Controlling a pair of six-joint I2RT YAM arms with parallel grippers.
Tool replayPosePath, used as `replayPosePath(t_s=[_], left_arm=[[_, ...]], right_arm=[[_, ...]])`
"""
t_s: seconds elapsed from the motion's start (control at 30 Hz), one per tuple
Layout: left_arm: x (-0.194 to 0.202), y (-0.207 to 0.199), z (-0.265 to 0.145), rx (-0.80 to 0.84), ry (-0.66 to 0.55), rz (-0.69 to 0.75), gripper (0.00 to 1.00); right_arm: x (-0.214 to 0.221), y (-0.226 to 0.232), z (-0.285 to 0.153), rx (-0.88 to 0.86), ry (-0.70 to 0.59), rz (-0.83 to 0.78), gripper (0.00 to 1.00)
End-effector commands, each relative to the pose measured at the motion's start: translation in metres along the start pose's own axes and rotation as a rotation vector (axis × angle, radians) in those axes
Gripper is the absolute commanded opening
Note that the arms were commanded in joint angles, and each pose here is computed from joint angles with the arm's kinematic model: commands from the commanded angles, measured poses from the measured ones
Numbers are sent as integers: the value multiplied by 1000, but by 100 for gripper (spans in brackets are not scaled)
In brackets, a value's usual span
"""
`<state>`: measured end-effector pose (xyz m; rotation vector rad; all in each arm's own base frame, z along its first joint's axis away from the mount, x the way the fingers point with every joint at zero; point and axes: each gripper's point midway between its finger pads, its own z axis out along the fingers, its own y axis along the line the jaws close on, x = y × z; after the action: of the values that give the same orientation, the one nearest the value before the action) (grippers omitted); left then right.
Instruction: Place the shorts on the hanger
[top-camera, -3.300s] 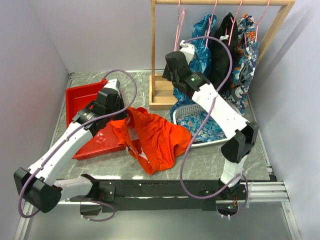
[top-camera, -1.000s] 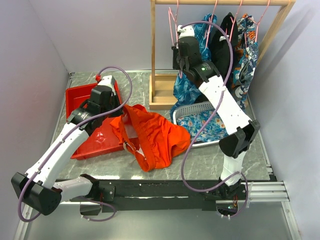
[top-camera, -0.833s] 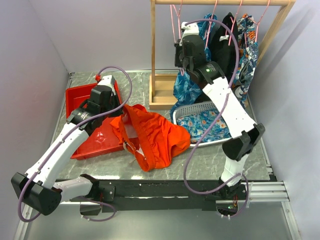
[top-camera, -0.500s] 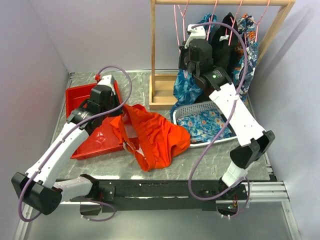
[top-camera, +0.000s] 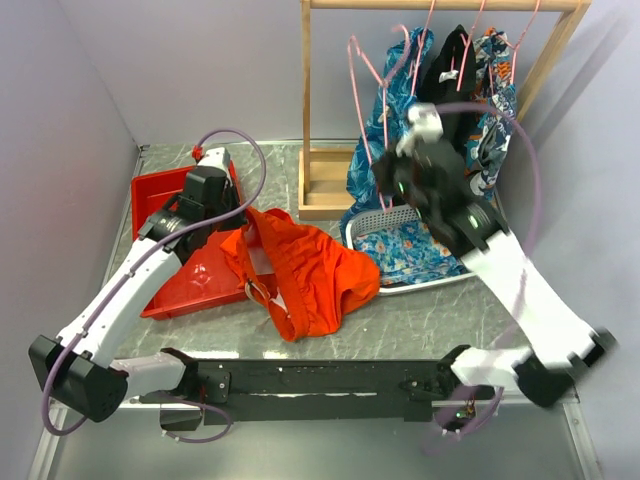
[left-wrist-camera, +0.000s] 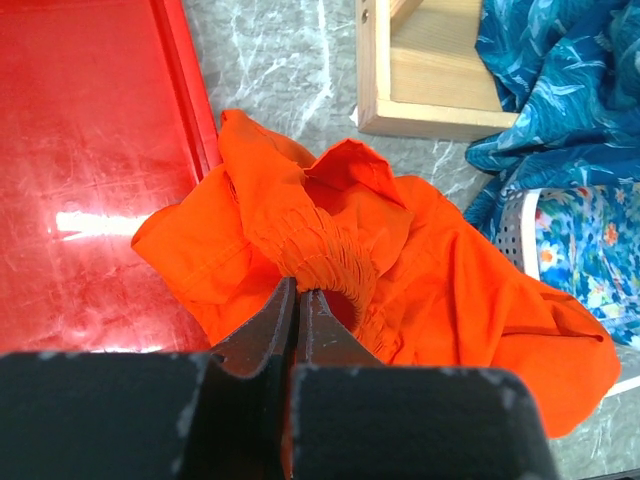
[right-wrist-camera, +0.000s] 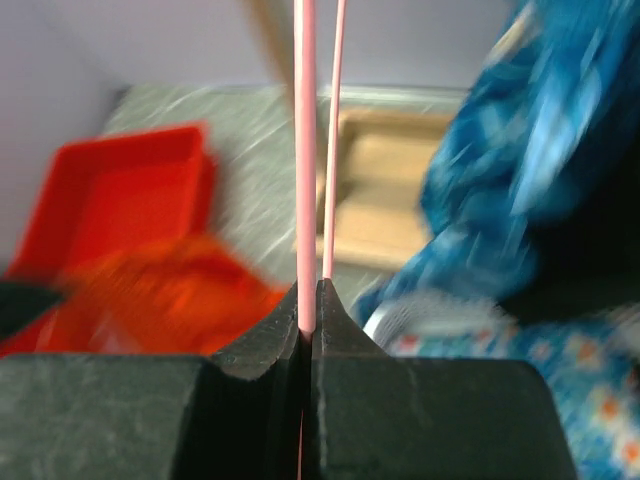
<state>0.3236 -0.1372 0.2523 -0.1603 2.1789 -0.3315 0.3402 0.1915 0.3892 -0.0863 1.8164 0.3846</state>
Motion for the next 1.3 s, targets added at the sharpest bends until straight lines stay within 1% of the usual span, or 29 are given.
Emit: replayPosePath(t_s=[0.0, 0.03, 0.07, 0.1, 0.13, 0.17, 0.2, 0.23, 0.3, 0.47, 0.67, 0.77, 0.87, 0.9, 0.93, 1.07, 1.1, 1.17, 1.2, 1.27], left_arm=[[-34, -5, -3, 5, -98, -20, 1], [-34, -2, -2, -7, -96, -20, 1], [-35, -1, -1, -15, -98, -18, 1], [-35, 0, 0, -21, -95, -16, 1], [-36, 2, 2, -27, -98, -18, 1], [-37, 3, 3, -32, -98, -19, 1], [-37, 3, 5, -33, -95, -22, 1], [-37, 3, 5, -31, -94, -23, 1], [-37, 2, 7, -27, -89, -27, 1], [-36, 2, 10, -28, -86, -37, 1], [-36, 0, 6, -15, -90, -37, 1], [-35, -3, 0, 8, -85, -34, 1], [-31, -8, -6, 47, -71, -25, 1], [-28, -9, -8, 63, -67, -23, 1], [-26, -14, -12, 95, -59, -18, 1], [-16, -18, -24, 146, -40, -23, 1], [-13, -19, -29, 156, -42, -21, 1], [-11, -21, -35, 170, -42, -8, 1], [-10, -20, -41, 173, -45, -6, 1], [-11, -21, -49, 185, -61, 4, 3]], right_arm=[[50, 38, -61, -172, 70, 87, 0], [54, 42, -82, -220, 64, 110, 0], [91, 60, -94, -288, 144, 92, 0], [107, 66, -105, -315, 182, 120, 0], [113, 68, -122, -349, 186, 135, 0], [138, 67, -128, -349, 241, 121, 0], [152, 81, -146, -409, 283, 138, 0], [156, 84, -159, -456, 297, 150, 0], [180, 89, -179, -503, 369, 140, 0], [204, 97, -205, -583, 472, 91, 0], [228, 103, -199, -559, 532, 20, 0], [237, 102, -182, -475, 519, 0, 0], [240, 110, -167, -447, 471, 7, 0], [233, 122, -162, -475, 430, 31, 0], [236, 124, -152, -443, 407, 27, 0], [243, 140, -129, -417, 328, 42, 0], [232, 153, -125, -449, 270, 89, 0], [234, 156, -116, -448, 220, 104, 0], [222, 166, -113, -467, 164, 137, 0], [226, 173, -104, -466, 132, 128, 0]])
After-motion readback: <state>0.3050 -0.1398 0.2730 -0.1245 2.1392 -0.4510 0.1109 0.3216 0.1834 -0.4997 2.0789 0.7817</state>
